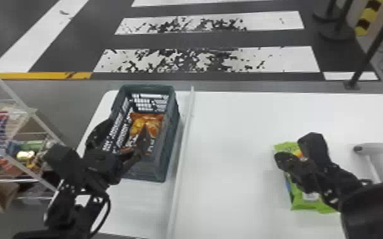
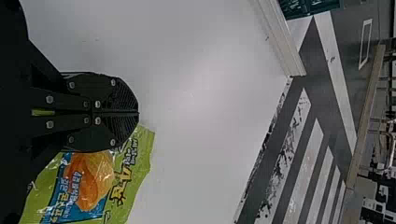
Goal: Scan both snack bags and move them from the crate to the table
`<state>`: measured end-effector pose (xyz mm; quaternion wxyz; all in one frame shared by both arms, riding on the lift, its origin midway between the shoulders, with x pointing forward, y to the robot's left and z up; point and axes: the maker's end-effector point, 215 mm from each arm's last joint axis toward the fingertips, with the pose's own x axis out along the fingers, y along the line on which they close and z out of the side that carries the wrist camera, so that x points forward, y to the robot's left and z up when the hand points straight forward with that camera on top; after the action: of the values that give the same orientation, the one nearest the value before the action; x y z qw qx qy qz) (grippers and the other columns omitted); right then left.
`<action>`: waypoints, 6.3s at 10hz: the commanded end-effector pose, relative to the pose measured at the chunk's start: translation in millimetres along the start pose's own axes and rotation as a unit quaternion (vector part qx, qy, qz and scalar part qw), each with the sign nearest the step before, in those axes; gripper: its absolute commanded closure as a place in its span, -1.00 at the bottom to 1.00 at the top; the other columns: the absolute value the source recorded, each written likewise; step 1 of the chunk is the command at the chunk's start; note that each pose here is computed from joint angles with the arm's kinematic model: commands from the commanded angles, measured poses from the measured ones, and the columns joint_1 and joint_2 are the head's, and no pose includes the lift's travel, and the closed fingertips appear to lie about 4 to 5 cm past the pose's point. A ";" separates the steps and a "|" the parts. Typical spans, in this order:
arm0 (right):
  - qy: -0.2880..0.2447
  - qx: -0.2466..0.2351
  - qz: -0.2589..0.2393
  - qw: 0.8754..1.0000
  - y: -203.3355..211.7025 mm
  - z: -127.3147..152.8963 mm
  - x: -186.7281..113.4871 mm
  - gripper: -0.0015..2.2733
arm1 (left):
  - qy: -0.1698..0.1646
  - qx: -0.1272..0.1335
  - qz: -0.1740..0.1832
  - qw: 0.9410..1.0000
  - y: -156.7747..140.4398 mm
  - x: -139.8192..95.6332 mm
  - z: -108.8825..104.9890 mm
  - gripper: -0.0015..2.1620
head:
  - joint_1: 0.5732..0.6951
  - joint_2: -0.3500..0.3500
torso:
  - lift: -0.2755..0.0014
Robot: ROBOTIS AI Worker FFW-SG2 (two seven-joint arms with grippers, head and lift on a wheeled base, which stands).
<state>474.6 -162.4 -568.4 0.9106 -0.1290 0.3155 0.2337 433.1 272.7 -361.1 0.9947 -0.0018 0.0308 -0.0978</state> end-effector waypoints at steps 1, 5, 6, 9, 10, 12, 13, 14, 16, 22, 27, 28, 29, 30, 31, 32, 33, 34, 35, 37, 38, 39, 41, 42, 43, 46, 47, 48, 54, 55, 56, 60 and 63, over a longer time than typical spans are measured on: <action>-0.025 0.012 0.008 1.000 9.9 16.0 -10.0 0.82 | 0.000 0.000 0.001 1.000 0.8 -0.2 0.1 -0.87 | 1.00 0.39 | 0.74; -0.094 0.087 -0.066 0.990 -51.0 67.3 -85.3 -0.99 | 0.001 0.001 0.002 1.000 2.1 -3.0 -0.6 -0.86 | 1.00 0.40 | 0.74; -0.088 0.098 -0.099 0.986 -82.4 57.5 -99.5 -1.00 | -0.002 0.001 0.003 1.000 2.8 -3.1 1.3 -0.86 | 1.00 0.31 | 0.74; -0.049 0.143 -0.170 0.974 -160.0 -4.6 -124.2 -0.98 | -0.005 -0.001 0.001 1.000 2.2 -2.0 3.3 -0.86 | 1.00 0.00 | 0.74; -0.032 0.144 -0.182 0.972 -176.4 -25.0 -124.2 -0.97 | -0.004 -0.002 0.001 1.000 2.5 -1.7 2.4 -0.86 | 1.00 -0.13 | 0.74; -0.011 0.150 -0.196 0.969 -202.5 -56.9 -118.4 -0.97 | -0.004 -0.002 0.001 1.000 2.6 -1.2 2.2 -0.86 | 1.00 -0.34 | 0.74; 0.001 0.151 -0.199 0.968 -210.7 -70.5 -113.6 -0.97 | -0.005 -0.002 0.001 1.000 2.6 -1.2 3.1 -0.86 | 1.00 -0.38 | 0.74; 0.010 0.149 -0.199 0.968 -216.1 -79.6 -108.8 -0.96 | -0.004 -0.002 0.001 1.000 2.6 -1.2 2.2 -0.86 | 1.00 -0.43 | 0.74; 0.034 0.151 -0.197 0.968 -222.8 -95.1 -95.1 -0.93 | -0.005 -0.003 -0.001 1.000 1.2 -1.1 3.1 -0.86 | 1.00 -0.49 | 0.74; 0.077 0.127 -0.199 0.969 -237.1 -112.3 -84.4 0.95 | -0.005 -0.009 -0.003 1.000 1.5 -1.6 1.6 -0.86 | 1.00 -0.56 | 0.74; 0.096 0.147 -0.195 0.965 -203.0 -118.6 -140.7 0.98 | -0.004 -0.010 -0.002 1.000 1.5 -1.7 0.7 -0.86 | 1.00 -0.57 | 0.74; 0.102 0.157 -0.191 0.964 -189.5 -117.4 -159.0 0.98 | -0.003 -0.011 -0.002 1.000 1.6 -1.4 -0.3 -0.86 | 1.00 -0.58 | 0.74; 0.105 0.163 -0.186 0.963 -171.0 -113.2 -176.9 0.98 | -0.002 -0.011 -0.001 1.000 2.0 -1.2 -2.1 -0.86 | 1.00 -0.57 | 0.74; 0.114 0.174 -0.173 0.963 -151.0 -111.7 -189.5 0.98 | -0.002 -0.011 -0.001 1.000 2.3 -0.8 -2.2 -0.86 | 1.00 -0.56 | 0.74; 0.119 0.181 -0.161 0.963 -132.5 -110.5 -199.4 0.98 | -0.001 -0.012 -0.001 1.000 2.3 -1.4 -3.7 -0.86 | 1.00 -0.53 | 0.74; 0.119 0.181 -0.152 0.964 -116.3 -106.4 -206.9 0.98 | 0.000 -0.013 -0.001 1.000 2.2 -1.5 -4.6 -0.86 | 1.00 -0.49 | 0.74; 0.126 0.185 -0.140 0.965 -99.1 -104.6 -211.9 0.98 | 0.000 -0.014 0.001 1.000 2.8 -3.0 -6.7 -0.86 | 1.00 -0.45 | 0.74; 0.131 0.189 -0.125 0.965 -79.5 -103.1 -217.7 0.98 | -0.003 -0.014 0.003 1.000 3.6 -4.5 -6.0 -0.86 | 1.00 -0.40 | 0.74; 0.136 0.190 -0.114 0.966 -67.2 -100.8 -219.4 0.98 | -0.004 -0.014 0.003 1.000 3.7 -4.7 -6.0 -0.86 | 1.00 -0.36 | 0.74; 0.137 0.192 -0.098 0.967 -50.8 -98.0 -214.2 0.98 | -0.007 -0.013 0.003 1.000 3.6 -5.2 -4.7 -0.86 | 1.00 -0.25 | 0.74; 0.140 0.189 -0.088 0.968 -40.4 -97.6 -209.0 0.98 | -0.007 -0.013 0.004 1.000 4.3 -5.8 -4.5 -0.86 | 1.00 -0.21 | 0.74; 0.143 0.186 -0.083 0.969 -34.6 -98.3 -204.9 0.98 | -0.007 -0.012 0.004 1.000 5.3 -7.1 -4.0 -0.86 | 1.00 -0.16 | 0.74; 0.147 0.184 -0.080 0.969 -30.4 -98.7 -201.4 0.98 | -0.007 -0.011 0.006 1.000 6.8 -8.5 -4.3 -0.86 | 1.00 -0.10 | 0.74; 0.150 0.185 -0.080 0.968 -30.8 -99.7 -201.9 0.98 | -0.009 -0.010 0.005 1.000 6.2 -8.3 -2.7 -0.86 | 1.00 -0.07 | 0.74; 0.149 0.185 -0.080 0.968 -30.9 -98.9 -202.0 0.98 | -0.009 -0.010 0.003 1.000 5.6 -8.3 -2.7 -0.86 | 1.00 -0.07 | 0.74; 0.140 0.183 -0.089 0.969 -40.5 -91.1 -204.1 0.98 | -0.008 -0.010 0.003 1.000 5.7 -9.4 -3.1 -0.86 | 1.00 -0.07 | 0.74; 0.133 0.184 -0.098 0.969 -52.1 -84.6 -204.4 0.98 | -0.008 -0.010 0.004 1.000 6.6 -9.6 -3.0 -0.86 | 1.00 -0.09 | 0.74; 0.128 0.187 -0.110 0.968 -65.5 -80.4 -201.3 0.98 | -0.007 -0.010 0.004 1.000 6.5 -10.1 -3.7 -0.86 | 1.00 -0.11 | 0.74; 0.086 0.152 -0.200 0.964 -199.6 -99.8 -146.1 0.98 | -0.011 -0.007 0.001 1.000 6.8 -6.5 0.5 -0.86 | 1.00 -0.45 | 0.74; 0.075 0.147 -0.204 0.965 -215.6 -95.7 -135.6 0.98 | -0.010 -0.007 0.001 1.000 6.8 -6.5 -0.4 -0.86 | 1.00 -0.50 | 0.74; 0.079 0.143 -0.207 0.965 -225.7 -97.2 -128.1 0.98 | -0.010 -0.008 0.000 1.000 6.3 -6.5 -0.5 -0.86 | 1.00 -0.53 | 0.74; 0.098 0.135 -0.206 0.964 -241.4 -109.1 -105.4 0.98 | -0.011 -0.008 -0.002 1.000 4.7 -6.2 0.3 -0.86 | 1.00 -0.59 | 0.74; 0.099 0.128 -0.203 0.966 -237.7 -110.8 -97.1 0.89 | -0.011 -0.008 -0.002 1.000 4.7 -6.2 0.3 -0.86 | 1.00 -0.59 | 0.74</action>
<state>470.8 -444.0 -570.2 0.9120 -0.0956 0.3986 -0.0143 428.1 278.6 -360.4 0.9948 -0.0108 0.0208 -0.0991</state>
